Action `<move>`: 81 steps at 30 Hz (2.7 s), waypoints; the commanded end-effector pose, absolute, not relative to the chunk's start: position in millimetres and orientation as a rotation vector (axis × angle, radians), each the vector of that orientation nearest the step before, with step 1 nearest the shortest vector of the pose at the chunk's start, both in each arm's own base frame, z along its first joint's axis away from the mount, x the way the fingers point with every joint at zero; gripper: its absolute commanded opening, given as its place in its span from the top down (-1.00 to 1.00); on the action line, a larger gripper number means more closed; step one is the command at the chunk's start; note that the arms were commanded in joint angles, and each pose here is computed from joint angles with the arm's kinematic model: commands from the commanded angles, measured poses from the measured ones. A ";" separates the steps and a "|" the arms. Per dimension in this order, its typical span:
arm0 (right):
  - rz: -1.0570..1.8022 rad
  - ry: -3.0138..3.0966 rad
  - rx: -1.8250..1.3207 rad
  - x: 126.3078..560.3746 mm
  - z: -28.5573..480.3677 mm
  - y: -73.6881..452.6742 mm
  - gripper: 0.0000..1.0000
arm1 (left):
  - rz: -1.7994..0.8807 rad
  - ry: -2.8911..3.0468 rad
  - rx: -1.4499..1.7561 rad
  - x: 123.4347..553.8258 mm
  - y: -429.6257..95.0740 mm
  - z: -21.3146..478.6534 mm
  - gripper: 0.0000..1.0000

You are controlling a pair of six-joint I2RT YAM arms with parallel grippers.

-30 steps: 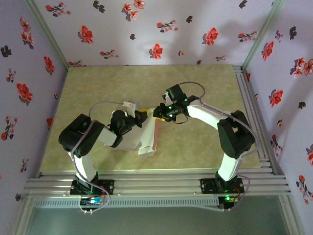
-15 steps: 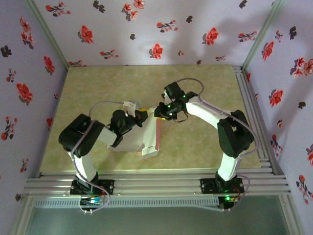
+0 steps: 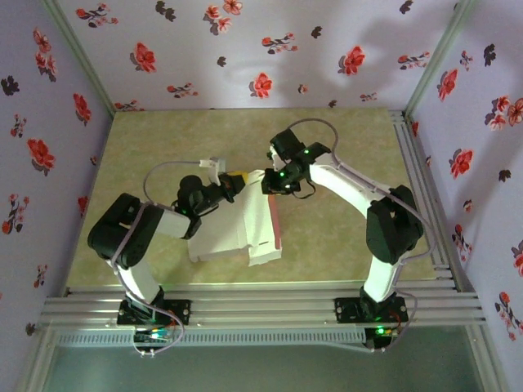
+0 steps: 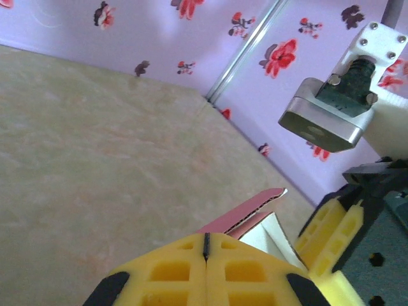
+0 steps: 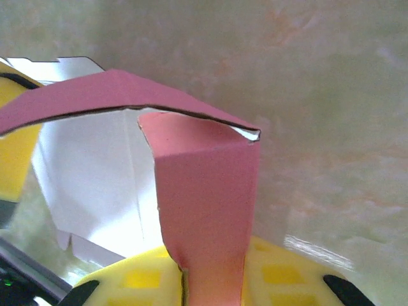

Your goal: Fold the paper box

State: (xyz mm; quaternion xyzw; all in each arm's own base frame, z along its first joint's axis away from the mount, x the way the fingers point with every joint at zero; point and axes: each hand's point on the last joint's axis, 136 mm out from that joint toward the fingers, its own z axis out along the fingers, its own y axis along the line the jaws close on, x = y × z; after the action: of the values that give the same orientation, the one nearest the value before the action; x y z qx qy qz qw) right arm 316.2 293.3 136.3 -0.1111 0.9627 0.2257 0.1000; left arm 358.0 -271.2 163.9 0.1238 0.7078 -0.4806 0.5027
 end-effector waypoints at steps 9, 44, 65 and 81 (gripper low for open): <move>0.189 2.917 -0.453 310.2 134.1 237.8 0.57 | -1.310 1.578 0.350 351.5 -272.1 217.1 0.83; 0.578 2.833 -0.350 321.7 138.3 213.7 0.02 | -1.402 1.638 0.488 348.4 -288.0 192.3 0.32; 0.958 2.832 0.028 344.3 49.4 193.0 0.13 | -1.447 1.765 0.465 334.1 -300.5 157.1 0.33; 1.052 2.836 0.087 345.0 23.0 191.7 0.23 | -1.383 2.102 0.489 295.2 -346.3 96.7 0.47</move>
State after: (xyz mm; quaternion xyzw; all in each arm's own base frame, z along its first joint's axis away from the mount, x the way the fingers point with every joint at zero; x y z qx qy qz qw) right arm 344.0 189.8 27.0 0.0201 0.9433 0.3257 0.0613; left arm 290.7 -343.4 107.1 0.1873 0.7626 -0.5450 0.2938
